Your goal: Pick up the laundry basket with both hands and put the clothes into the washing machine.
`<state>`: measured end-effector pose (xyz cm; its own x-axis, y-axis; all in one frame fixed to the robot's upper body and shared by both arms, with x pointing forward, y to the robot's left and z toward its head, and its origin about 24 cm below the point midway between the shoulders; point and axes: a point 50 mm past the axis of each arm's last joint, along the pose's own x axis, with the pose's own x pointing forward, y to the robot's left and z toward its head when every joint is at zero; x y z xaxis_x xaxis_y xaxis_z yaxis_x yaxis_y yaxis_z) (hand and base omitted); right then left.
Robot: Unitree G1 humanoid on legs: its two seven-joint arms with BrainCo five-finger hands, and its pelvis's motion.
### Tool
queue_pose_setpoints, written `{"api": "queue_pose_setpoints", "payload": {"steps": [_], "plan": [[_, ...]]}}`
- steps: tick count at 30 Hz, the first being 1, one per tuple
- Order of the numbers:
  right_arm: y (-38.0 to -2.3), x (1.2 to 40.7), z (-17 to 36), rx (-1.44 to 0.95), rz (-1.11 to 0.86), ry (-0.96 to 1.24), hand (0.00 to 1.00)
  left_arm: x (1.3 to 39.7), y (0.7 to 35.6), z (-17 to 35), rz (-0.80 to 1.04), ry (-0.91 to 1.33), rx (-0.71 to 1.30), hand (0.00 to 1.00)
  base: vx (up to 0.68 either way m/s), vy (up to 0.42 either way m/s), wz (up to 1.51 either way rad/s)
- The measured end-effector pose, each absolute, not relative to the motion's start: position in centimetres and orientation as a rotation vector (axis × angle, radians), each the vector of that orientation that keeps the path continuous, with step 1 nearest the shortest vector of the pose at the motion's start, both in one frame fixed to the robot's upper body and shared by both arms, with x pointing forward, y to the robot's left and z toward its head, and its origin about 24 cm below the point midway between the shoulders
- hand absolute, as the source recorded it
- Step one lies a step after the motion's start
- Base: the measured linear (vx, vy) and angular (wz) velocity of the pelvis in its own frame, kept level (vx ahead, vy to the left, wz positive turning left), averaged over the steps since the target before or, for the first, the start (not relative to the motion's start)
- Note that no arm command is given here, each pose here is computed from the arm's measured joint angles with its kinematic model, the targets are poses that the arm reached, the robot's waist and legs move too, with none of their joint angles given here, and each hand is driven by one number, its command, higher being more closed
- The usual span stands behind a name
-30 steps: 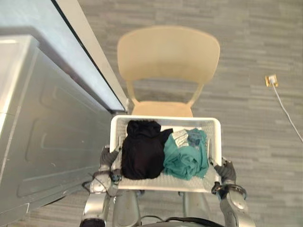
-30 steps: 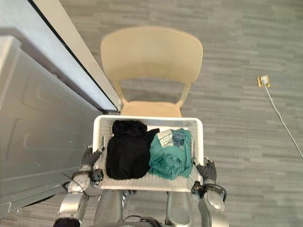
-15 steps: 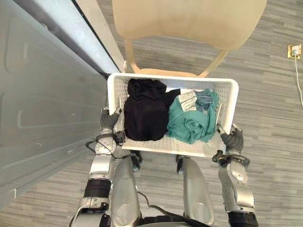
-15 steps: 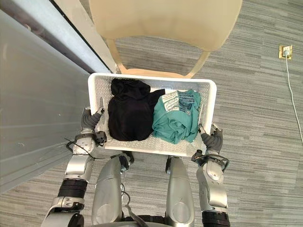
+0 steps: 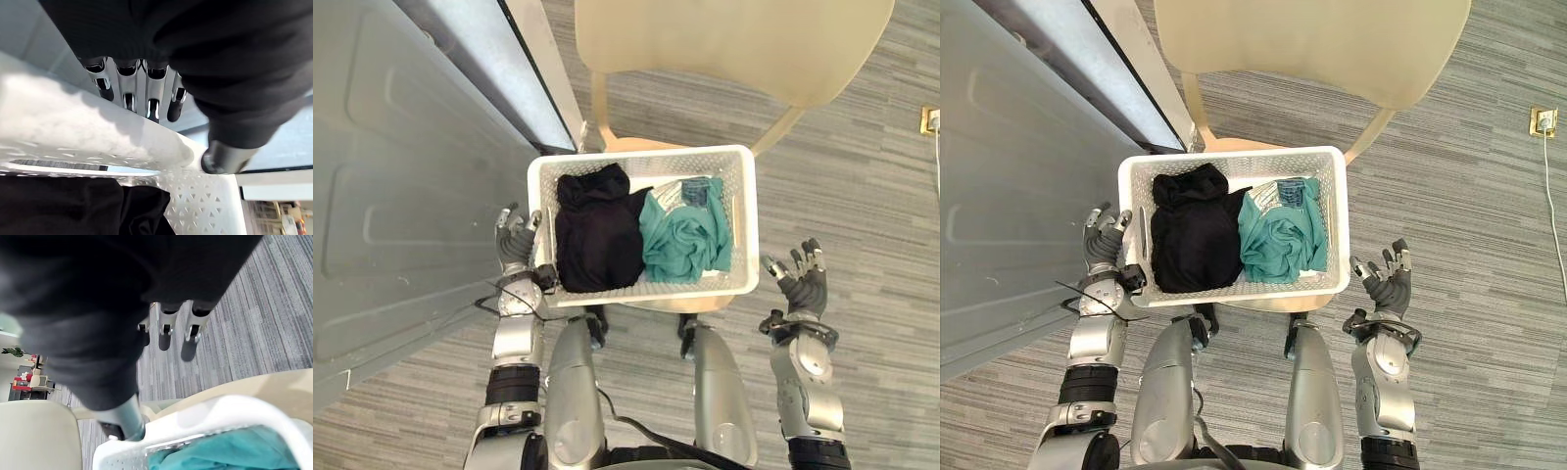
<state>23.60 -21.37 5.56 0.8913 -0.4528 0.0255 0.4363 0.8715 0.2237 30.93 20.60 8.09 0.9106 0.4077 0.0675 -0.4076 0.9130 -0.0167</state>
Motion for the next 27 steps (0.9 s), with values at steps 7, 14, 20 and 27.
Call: {"api": "queue_pose_setpoints", "payload": {"steps": [7,14,20,27], "plan": [[-21.7,23.5,5.6,0.200,-0.474,-0.080,0.00,31.6,20.3,9.4,0.353,-0.123,0.040,0.00,-0.01,-0.008,-0.06],[-22.2,23.4,5.6,0.187,-0.490,-0.083,0.00,31.8,20.3,9.8,0.327,-0.137,0.070,0.00,0.03,-0.023,-0.10],[-22.8,23.3,4.6,0.150,-0.473,-0.031,0.00,30.9,20.2,9.7,0.242,-0.144,0.140,0.00,-0.01,-0.015,-0.09],[-25.0,19.9,-1.0,0.118,-0.536,0.218,0.00,24.7,21.4,5.4,0.227,-0.049,0.127,0.00,0.08,-0.041,0.15]]}}
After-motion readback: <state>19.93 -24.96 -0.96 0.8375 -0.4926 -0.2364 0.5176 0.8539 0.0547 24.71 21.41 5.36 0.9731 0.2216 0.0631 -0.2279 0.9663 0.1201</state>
